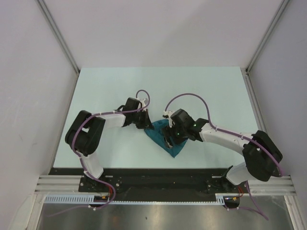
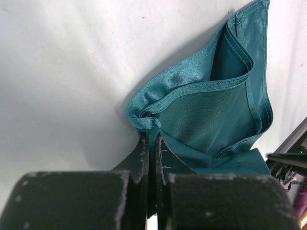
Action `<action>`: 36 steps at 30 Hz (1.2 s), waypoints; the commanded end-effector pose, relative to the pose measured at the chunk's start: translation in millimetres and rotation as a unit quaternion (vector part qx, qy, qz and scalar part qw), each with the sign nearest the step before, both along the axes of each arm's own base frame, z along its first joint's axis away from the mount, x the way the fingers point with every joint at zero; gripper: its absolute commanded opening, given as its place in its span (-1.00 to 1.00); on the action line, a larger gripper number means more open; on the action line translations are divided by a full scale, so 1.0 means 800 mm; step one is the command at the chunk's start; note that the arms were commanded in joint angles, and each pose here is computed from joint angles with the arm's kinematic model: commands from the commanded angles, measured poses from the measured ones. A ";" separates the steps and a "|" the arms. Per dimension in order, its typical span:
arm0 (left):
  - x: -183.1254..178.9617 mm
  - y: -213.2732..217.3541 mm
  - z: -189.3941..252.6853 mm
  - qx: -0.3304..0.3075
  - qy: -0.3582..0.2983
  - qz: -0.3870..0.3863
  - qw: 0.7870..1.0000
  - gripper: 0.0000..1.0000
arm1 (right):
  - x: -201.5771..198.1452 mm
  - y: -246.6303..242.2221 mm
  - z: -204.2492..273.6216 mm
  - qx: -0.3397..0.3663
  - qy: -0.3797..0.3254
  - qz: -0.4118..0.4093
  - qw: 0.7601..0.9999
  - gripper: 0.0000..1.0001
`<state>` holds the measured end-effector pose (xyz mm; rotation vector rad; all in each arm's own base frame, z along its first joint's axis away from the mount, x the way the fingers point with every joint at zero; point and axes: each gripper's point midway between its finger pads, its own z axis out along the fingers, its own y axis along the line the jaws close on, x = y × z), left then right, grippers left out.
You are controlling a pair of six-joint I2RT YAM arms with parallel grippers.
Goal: Fold the napkin, place the utensils inside, and roll it up
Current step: Roll the napkin with the utensil
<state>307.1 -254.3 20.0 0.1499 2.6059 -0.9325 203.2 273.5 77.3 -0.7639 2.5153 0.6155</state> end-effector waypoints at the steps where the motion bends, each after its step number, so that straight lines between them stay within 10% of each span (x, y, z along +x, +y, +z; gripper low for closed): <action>1: -0.008 0.010 -0.015 0.031 0.018 -0.003 0.999 -1.00 | -0.008 -0.008 -0.026 -0.043 0.011 -0.019 0.999 0.51; 25: -0.004 0.016 -0.016 0.041 0.019 0.001 0.999 -1.00 | -0.068 -0.035 -0.052 0.006 0.205 -0.068 0.976 -0.42; 36: -0.003 0.014 -0.025 0.043 0.030 -0.004 0.999 -1.00 | -0.048 -0.070 -0.040 -0.001 0.196 -0.115 0.974 -0.05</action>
